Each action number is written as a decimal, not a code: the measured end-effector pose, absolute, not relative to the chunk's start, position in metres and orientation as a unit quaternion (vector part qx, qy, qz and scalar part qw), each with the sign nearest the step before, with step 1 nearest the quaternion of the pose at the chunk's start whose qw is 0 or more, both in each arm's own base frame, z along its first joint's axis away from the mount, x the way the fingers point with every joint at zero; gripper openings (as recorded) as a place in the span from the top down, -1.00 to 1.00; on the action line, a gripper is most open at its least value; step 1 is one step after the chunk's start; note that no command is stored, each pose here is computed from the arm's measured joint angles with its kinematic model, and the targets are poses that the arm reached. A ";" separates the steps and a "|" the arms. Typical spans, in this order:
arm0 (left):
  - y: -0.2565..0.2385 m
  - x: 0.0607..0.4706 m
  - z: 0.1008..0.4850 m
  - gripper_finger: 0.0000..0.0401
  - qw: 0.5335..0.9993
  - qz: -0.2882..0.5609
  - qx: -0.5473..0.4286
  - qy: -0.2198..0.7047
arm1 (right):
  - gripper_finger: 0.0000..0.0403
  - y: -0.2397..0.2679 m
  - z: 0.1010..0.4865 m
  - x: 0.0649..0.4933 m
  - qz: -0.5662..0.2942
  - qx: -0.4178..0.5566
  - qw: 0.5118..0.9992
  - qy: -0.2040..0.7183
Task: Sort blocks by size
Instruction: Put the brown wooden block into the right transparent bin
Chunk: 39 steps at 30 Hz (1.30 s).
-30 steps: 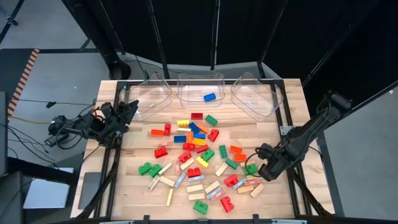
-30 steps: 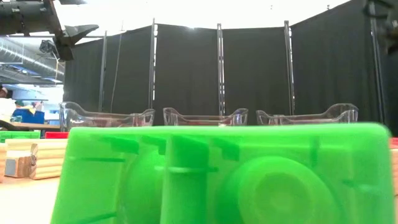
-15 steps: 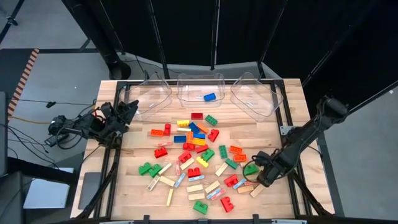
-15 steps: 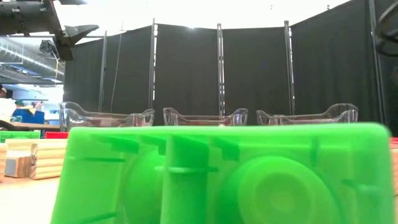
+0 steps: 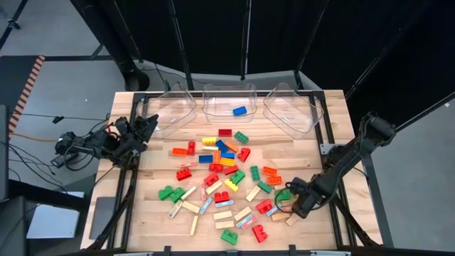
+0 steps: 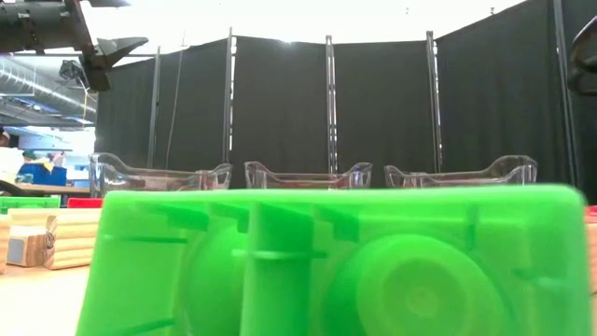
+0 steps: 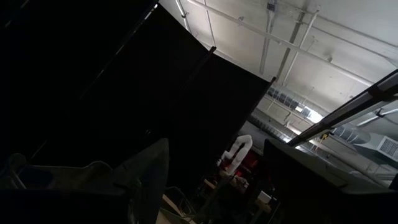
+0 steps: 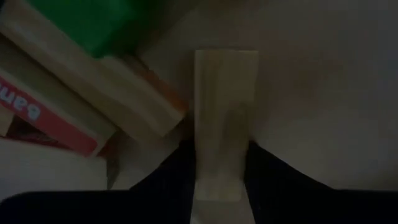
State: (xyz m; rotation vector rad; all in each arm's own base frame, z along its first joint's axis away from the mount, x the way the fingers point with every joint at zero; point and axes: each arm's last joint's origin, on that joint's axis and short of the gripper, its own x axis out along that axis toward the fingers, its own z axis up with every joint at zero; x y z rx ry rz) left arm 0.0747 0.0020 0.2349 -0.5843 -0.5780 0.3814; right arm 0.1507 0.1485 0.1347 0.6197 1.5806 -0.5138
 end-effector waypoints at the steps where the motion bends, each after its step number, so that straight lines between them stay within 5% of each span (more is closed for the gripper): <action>1: 0.002 0.075 0.235 -0.34 0.899 0.184 -0.282 -0.279 | 0.41 0.146 0.138 0.152 -0.233 0.278 0.631 0.686; 16: 0.002 0.075 0.234 -0.34 0.901 0.186 -0.280 -0.274 | 0.41 0.050 0.236 0.185 -0.356 0.295 0.742 0.485; 25: 0.002 0.077 0.232 -0.34 0.905 0.188 -0.277 -0.263 | 0.41 -0.055 0.247 0.171 -0.526 0.293 0.671 0.432; 32: 0.002 0.077 0.232 -0.34 0.905 0.187 -0.278 -0.264 | 0.41 -0.109 0.244 0.167 -0.536 0.296 0.671 0.418; 39: 0.002 0.076 0.232 -0.34 0.904 0.187 -0.280 -0.264 | -0.52 -0.129 0.242 0.163 -0.527 0.298 0.676 0.421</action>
